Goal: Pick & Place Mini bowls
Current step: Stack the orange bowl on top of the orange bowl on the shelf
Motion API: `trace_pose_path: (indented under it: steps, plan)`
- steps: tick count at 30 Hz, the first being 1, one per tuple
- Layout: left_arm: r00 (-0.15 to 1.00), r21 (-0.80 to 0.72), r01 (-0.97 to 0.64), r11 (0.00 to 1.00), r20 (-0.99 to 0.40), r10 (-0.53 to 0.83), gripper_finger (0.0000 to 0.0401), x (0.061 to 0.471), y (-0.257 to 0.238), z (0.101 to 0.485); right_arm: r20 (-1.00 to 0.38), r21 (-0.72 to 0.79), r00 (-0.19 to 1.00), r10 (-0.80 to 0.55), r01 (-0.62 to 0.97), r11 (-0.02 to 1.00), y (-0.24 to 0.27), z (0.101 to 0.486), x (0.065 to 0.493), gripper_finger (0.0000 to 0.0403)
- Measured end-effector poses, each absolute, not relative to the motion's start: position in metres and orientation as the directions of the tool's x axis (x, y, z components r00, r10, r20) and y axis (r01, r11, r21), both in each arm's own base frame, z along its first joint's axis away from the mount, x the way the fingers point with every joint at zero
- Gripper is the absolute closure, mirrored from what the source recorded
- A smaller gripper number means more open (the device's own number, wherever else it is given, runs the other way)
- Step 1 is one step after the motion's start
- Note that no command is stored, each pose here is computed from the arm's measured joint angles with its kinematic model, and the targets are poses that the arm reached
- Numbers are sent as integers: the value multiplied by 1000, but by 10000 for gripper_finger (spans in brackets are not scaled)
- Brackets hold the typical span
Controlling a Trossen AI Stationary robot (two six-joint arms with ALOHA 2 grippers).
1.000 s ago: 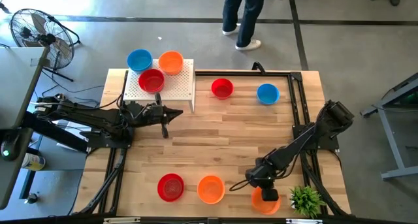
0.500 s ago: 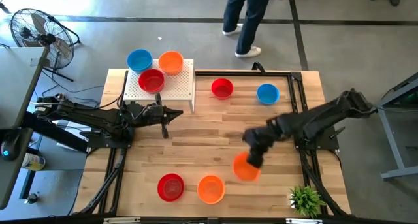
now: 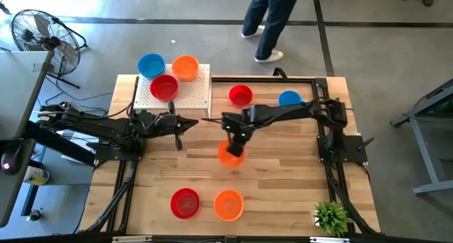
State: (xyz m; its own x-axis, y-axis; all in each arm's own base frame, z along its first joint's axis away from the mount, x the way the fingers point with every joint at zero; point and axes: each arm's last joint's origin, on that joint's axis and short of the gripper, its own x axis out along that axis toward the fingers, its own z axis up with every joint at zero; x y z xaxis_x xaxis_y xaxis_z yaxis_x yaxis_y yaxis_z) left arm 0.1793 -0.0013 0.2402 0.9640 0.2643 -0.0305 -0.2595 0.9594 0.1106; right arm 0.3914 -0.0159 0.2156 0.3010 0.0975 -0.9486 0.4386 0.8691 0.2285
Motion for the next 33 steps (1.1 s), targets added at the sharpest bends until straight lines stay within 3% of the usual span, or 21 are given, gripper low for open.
trace_pose_path:
  steps: [19, 28, 33]
  plan:
    - [963, 119, -256, 959, -55, 264, 401, 179, -1, 238, -885, 249, 466, 10, 453, 856, -47, 184, 436, 401]
    - [963, 116, -255, 960, -59, 263, 401, 179, -1, 237, -851, 244, 524, -31, 447, 861, -46, 185, 443, 365]
    - [962, 120, -253, 960, -77, 263, 401, 179, -1, 235, -839, 216, 542, -53, 420, 881, -47, 186, 445, 369]
